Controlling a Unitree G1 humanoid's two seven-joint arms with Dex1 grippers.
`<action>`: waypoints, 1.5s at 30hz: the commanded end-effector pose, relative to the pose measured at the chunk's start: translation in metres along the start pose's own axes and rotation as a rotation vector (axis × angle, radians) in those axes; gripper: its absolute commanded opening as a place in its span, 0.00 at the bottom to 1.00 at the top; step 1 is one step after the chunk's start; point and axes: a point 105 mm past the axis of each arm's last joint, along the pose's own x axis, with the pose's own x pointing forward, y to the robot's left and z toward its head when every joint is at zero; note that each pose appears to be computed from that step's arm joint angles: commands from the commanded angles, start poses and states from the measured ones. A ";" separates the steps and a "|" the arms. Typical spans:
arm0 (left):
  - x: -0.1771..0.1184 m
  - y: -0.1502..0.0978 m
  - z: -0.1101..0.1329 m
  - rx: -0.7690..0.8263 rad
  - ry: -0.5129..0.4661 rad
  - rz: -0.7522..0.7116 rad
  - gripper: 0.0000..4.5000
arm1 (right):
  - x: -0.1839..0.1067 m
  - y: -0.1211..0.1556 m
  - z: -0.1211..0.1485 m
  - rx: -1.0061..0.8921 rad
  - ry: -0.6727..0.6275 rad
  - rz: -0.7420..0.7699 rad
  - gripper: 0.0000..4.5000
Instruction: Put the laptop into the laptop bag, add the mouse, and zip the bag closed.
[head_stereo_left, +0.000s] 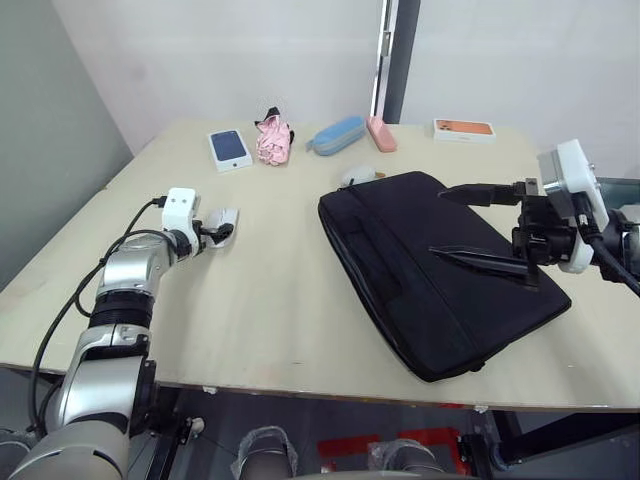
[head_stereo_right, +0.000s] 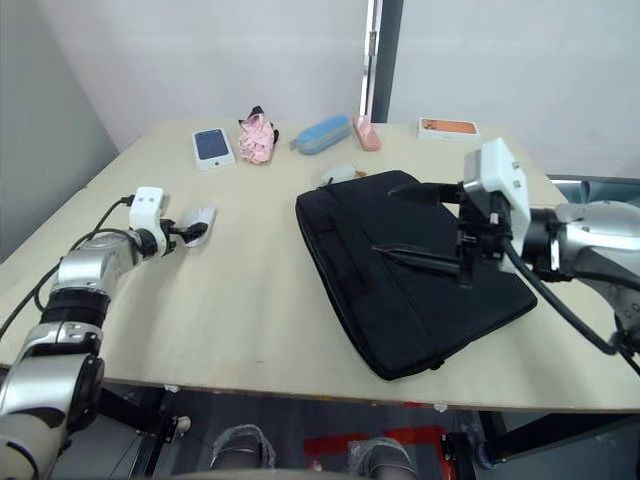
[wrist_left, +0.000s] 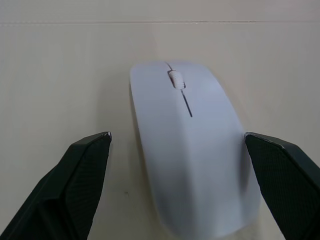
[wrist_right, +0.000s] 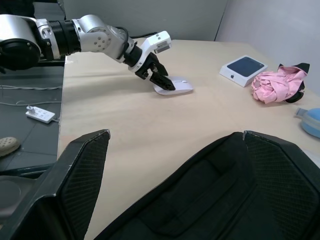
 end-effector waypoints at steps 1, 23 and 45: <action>0.004 -0.004 0.016 0.019 -0.042 -0.006 0.99 | -0.004 0.005 0.012 -0.051 -0.013 -0.014 1.00; 0.018 -0.004 -0.015 0.131 0.096 -0.097 0.64 | 0.010 0.007 0.017 0.022 -0.119 -0.043 1.00; -0.060 -0.106 -0.014 0.688 0.011 -1.046 0.64 | 0.127 -0.010 -0.095 0.285 0.291 -0.417 1.00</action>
